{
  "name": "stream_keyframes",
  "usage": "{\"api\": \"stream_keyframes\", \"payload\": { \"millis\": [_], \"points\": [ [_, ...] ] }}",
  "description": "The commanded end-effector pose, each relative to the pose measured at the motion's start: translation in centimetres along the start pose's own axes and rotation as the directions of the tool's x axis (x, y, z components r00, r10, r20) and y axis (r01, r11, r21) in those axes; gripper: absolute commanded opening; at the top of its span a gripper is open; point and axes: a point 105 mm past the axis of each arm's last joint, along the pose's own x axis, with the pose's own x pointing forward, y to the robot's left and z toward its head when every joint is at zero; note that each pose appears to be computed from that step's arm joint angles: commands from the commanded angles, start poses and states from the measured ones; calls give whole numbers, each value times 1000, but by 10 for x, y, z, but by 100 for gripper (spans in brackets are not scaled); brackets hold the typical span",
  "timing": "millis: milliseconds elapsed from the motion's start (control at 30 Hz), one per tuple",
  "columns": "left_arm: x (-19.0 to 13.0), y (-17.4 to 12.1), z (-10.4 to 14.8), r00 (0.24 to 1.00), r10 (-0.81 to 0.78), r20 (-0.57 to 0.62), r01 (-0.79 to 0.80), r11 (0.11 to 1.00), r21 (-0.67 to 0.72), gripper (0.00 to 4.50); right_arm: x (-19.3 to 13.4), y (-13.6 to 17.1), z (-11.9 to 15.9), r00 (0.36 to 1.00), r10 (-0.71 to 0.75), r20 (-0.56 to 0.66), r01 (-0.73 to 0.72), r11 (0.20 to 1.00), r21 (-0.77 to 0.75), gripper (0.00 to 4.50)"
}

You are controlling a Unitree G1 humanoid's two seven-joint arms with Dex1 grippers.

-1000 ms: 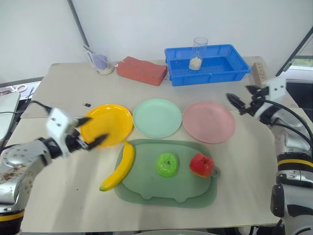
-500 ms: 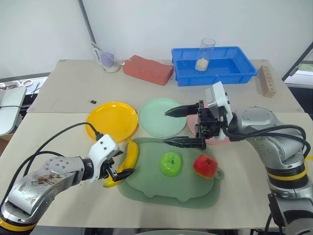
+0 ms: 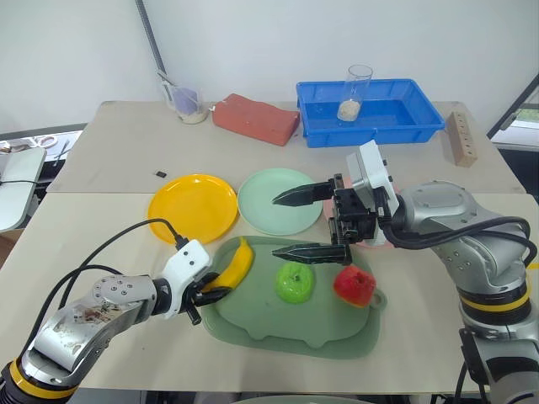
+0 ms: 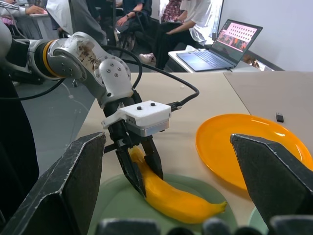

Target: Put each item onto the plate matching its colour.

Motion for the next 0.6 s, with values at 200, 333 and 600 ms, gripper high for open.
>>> {"api": "stream_keyframes", "payload": {
  "millis": [200,333,600],
  "points": [
    [-44,62,73,948,88,305,-125,987,105,108,-4,-23,14,992,-110,57,112,993,-36,450],
    [-61,119,83,905,281,320,-311,949,45,108,5,-41,14,975,-221,34,223,973,-59,450],
    [-37,147,62,905,319,283,-306,948,-90,108,15,-56,14,956,-293,-7,292,953,-83,450]
  ]
}}
